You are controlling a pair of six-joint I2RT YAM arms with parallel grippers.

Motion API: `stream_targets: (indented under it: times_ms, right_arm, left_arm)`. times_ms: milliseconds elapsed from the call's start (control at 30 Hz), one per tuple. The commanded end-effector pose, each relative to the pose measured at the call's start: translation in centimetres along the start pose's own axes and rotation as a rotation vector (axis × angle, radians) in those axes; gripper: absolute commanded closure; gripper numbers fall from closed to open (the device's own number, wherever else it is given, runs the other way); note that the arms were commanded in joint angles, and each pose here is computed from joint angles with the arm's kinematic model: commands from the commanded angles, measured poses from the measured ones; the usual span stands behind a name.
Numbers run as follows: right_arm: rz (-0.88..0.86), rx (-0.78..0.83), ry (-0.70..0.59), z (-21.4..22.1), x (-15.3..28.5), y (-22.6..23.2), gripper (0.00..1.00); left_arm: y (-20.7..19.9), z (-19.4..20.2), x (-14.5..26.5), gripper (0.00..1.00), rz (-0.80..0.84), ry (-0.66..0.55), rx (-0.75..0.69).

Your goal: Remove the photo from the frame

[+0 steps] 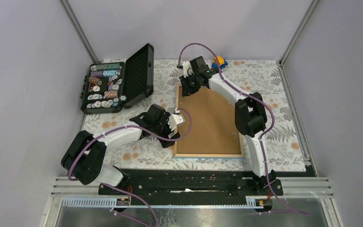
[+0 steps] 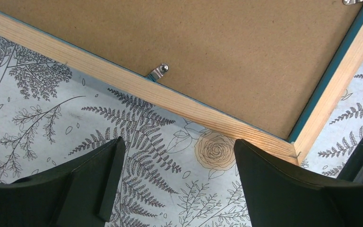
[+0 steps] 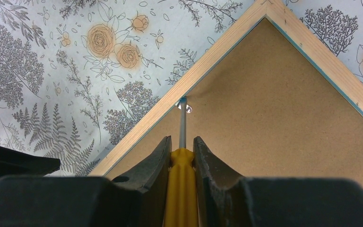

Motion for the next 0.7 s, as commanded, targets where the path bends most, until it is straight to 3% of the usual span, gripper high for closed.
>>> stream_targets:
  times_ms: [0, 667]
  right_arm:
    - [-0.033, 0.009, 0.051, 1.2, 1.1, 2.1, 1.0]
    - [0.016, 0.021, 0.122, 3.8, 2.2, 1.8, 1.0]
  left_arm:
    - [1.0, -2.0, 0.0, 0.08, -0.035, -0.052, -0.007]
    - [1.7, -2.1, 0.1, 0.08, -0.04, -0.046, 0.044]
Point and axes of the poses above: each gripper's point midway between its finger pads, its own x axis back along the fingers, its own y axis along the line the jaws close on, z = x × y, the point moved 3 cm from there along x, back along the fingers, and after that the axes turned 5 degrees about x, right-handed, at the moved point
